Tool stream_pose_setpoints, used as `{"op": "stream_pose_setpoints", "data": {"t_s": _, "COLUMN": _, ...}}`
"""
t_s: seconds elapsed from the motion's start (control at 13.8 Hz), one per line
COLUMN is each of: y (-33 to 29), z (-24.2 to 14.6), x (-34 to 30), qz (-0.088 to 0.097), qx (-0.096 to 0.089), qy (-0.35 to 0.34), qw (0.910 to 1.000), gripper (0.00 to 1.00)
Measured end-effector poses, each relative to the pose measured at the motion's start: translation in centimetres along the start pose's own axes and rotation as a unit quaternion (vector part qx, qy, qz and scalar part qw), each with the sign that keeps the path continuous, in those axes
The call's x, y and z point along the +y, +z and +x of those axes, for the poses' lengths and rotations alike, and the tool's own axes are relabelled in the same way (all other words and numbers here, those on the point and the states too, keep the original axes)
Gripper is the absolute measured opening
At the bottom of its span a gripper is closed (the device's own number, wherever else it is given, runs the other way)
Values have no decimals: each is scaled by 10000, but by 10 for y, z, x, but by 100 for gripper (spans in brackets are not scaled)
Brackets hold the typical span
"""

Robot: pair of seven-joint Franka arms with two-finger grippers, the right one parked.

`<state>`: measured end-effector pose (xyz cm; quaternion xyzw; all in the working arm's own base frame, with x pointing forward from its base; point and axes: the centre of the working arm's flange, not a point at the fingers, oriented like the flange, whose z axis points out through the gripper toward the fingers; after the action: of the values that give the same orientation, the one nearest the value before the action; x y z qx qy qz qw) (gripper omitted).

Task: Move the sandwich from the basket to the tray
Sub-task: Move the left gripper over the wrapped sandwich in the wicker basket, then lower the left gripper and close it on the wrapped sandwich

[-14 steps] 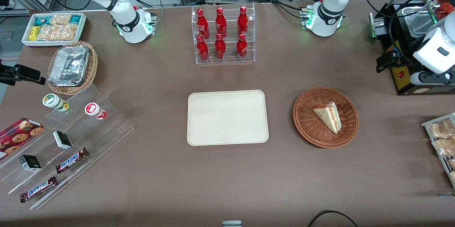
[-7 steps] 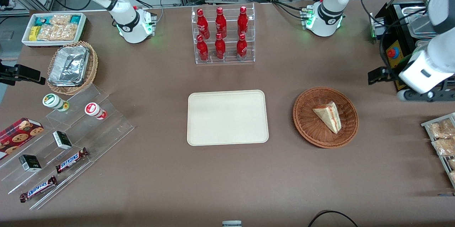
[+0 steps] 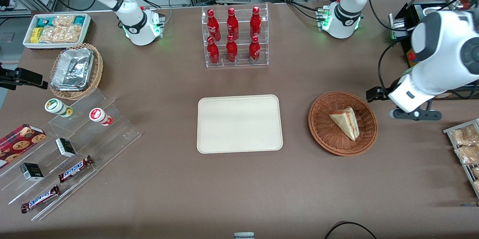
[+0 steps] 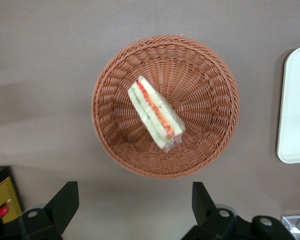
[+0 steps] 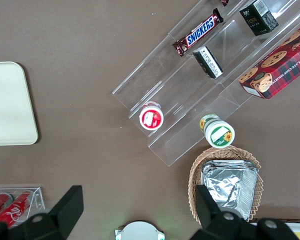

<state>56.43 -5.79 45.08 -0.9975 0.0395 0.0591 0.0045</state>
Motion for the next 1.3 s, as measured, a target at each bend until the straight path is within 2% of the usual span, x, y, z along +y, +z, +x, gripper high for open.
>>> {"op": "stream_pose_setpoints", "data": {"t_s": 0.29, "y": 42, "z": -13, "x": 19, "qz": -13, "qx": 324, "qy": -367, "qw": 9988, "gripper": 100}}
{"op": "stream_pose_setpoints", "data": {"t_s": 0.51, "y": 62, "z": -18, "x": 39, "qz": -66, "qx": 489, "qy": -1129, "qw": 9924, "gripper": 100}}
{"op": "stream_pose_setpoints", "data": {"t_s": 0.8, "y": 77, "z": -22, "x": 49, "qz": -149, "qx": 580, "qy": -2125, "qw": 9753, "gripper": 100}}
{"op": "stream_pose_setpoints", "data": {"t_s": 1.01, "y": 83, "z": -21, "x": 47, "qz": -234, "qx": 663, "qy": -2847, "qw": 9560, "gripper": 100}}
{"op": "stream_pose_setpoints", "data": {"t_s": 1.3, "y": 102, "z": -20, "x": 46, "qz": -258, "qx": 650, "qy": -3185, "qw": 9453, "gripper": 100}}
